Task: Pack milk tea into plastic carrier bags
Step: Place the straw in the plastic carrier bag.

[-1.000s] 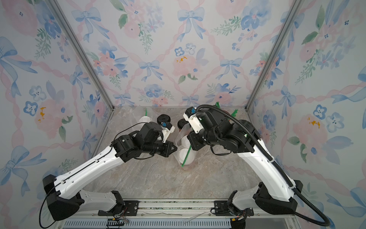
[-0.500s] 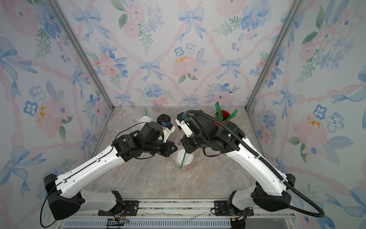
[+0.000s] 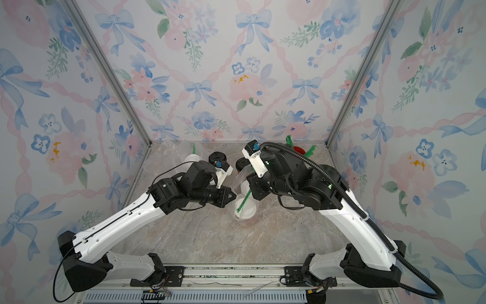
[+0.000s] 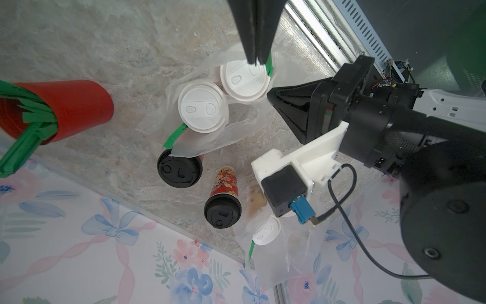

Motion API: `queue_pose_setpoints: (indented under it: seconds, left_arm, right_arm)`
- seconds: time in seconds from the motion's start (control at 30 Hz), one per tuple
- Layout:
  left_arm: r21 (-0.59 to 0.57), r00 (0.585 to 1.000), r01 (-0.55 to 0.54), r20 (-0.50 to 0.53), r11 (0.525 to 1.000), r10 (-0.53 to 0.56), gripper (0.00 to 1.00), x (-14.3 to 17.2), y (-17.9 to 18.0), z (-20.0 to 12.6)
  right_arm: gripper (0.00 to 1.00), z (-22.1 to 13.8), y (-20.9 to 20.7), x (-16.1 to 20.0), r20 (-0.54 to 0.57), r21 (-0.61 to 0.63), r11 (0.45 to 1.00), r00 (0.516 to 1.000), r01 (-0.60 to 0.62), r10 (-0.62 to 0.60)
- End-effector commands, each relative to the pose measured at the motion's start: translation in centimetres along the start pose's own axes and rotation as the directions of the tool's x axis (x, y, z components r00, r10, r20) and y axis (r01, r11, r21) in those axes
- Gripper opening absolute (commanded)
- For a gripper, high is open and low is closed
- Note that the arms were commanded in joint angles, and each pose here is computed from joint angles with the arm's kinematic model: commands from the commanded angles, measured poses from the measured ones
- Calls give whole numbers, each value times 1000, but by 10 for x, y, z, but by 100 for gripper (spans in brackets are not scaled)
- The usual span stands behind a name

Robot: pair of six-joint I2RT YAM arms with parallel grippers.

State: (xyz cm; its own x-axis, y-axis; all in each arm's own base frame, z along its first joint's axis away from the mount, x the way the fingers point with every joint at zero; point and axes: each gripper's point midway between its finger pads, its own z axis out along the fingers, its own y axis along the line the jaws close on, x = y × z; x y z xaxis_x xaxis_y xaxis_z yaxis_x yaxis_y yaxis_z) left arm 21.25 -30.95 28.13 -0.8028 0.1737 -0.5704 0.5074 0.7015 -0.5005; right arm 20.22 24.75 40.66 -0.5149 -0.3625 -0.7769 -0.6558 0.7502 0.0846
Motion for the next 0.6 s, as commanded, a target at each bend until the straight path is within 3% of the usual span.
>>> queue_pose_setpoints:
  seconds: [0.0,0.57]
  left_arm:
    - [12,1000,-15,8,1000,15,0,-4,-6,-4]
    - [7,1000,-11,18,1000,11,0,-6,-5,-5]
  right_arm:
    - [3,15,11,6,-36,-41,999,999,11,-12]
    - [7,87,41,71,-193,-151,987,978,54,-83]
